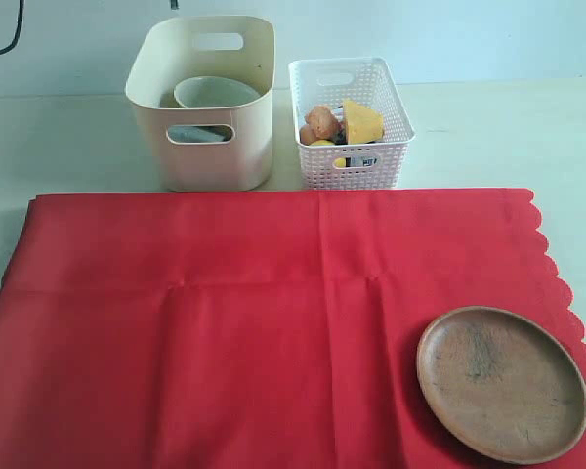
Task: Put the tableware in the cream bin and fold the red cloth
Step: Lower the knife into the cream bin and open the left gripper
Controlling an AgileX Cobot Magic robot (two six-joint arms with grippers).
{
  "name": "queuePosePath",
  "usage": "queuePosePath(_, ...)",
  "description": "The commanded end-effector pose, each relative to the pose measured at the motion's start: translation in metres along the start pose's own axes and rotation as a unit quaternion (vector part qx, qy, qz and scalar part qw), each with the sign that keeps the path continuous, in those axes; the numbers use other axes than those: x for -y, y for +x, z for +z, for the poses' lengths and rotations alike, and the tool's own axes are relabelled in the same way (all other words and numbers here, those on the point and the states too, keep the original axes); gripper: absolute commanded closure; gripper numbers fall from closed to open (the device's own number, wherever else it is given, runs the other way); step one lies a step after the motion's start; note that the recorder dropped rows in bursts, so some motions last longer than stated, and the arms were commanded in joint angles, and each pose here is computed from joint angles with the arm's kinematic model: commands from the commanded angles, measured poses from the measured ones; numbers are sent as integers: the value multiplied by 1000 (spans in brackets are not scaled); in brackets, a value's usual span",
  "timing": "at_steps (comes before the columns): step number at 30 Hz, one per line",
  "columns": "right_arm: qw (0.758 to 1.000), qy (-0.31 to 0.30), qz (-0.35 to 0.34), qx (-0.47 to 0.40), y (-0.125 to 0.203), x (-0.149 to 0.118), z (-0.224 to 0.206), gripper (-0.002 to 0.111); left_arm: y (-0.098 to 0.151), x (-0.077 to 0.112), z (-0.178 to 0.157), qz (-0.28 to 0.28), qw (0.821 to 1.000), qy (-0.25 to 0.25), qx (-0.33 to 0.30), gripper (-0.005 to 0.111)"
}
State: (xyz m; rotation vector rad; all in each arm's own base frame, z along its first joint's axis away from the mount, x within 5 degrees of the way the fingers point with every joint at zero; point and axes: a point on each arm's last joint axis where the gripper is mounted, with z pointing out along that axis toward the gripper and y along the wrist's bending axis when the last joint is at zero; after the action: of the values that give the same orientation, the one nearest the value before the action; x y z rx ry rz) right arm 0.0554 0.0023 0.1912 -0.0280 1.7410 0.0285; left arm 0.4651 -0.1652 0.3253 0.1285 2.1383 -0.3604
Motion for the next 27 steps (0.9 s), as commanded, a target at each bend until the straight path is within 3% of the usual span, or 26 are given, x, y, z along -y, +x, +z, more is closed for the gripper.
queuePosePath(1,1000,2,-1,7,0,0,0,108,3,2,16,40,998,8,36,107)
queuePosePath(14,1000,2,-1,7,0,0,0,108,57,-7,77,54,998,-2,-38,107)
queuePosePath(27,1000,2,-1,7,0,0,0,108,94,-15,94,50,987,-18,-151,107)
